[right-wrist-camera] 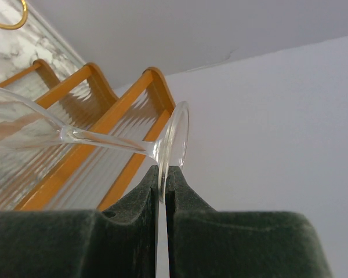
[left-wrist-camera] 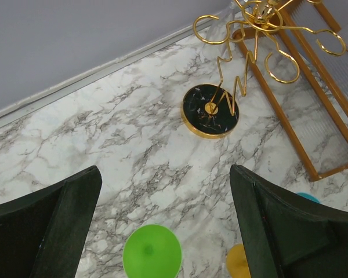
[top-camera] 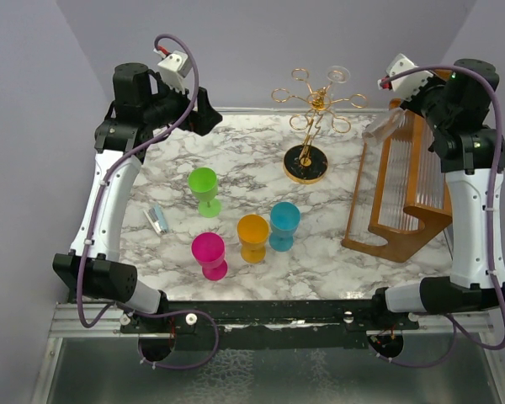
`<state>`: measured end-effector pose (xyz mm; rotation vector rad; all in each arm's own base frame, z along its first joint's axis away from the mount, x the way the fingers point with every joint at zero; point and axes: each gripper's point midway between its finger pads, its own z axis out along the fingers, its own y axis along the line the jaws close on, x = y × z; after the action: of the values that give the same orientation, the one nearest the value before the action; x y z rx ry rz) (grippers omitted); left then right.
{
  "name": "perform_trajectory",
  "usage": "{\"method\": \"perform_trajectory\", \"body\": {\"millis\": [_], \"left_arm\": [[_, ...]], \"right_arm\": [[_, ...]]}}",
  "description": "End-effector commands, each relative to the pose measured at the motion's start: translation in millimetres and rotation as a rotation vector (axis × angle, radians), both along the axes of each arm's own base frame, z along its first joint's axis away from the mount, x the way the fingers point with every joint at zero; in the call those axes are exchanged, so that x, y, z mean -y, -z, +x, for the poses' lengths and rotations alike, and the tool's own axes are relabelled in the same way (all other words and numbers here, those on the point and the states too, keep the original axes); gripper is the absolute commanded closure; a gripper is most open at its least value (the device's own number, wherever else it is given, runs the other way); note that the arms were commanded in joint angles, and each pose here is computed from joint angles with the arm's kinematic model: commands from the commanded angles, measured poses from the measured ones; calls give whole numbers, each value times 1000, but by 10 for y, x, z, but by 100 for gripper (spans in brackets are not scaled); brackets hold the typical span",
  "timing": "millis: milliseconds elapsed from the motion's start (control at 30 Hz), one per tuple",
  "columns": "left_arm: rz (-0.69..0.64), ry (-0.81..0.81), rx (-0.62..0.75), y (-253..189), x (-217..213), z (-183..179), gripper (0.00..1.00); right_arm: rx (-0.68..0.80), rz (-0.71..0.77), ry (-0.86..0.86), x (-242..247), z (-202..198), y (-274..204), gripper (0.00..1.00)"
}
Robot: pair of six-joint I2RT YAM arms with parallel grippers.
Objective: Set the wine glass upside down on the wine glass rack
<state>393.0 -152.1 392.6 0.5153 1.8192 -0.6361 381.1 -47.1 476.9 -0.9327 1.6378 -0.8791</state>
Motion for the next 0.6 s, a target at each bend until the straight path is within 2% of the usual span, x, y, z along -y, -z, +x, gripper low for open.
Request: {"method": "perform_trajectory", "body": {"millis": [0,267,567], "left_arm": [[3,-12,30,-115,-33,23,6],[10,-15,24,-77,-39,50,6],[22,-21,26,-60,-60,56,6]], "right_arm": [[-83,-56,-69,-122,77,235,99],[-194,-130,-245,-432,387,632,99],[-200,-149,-419,-754,655,790,99]]}}
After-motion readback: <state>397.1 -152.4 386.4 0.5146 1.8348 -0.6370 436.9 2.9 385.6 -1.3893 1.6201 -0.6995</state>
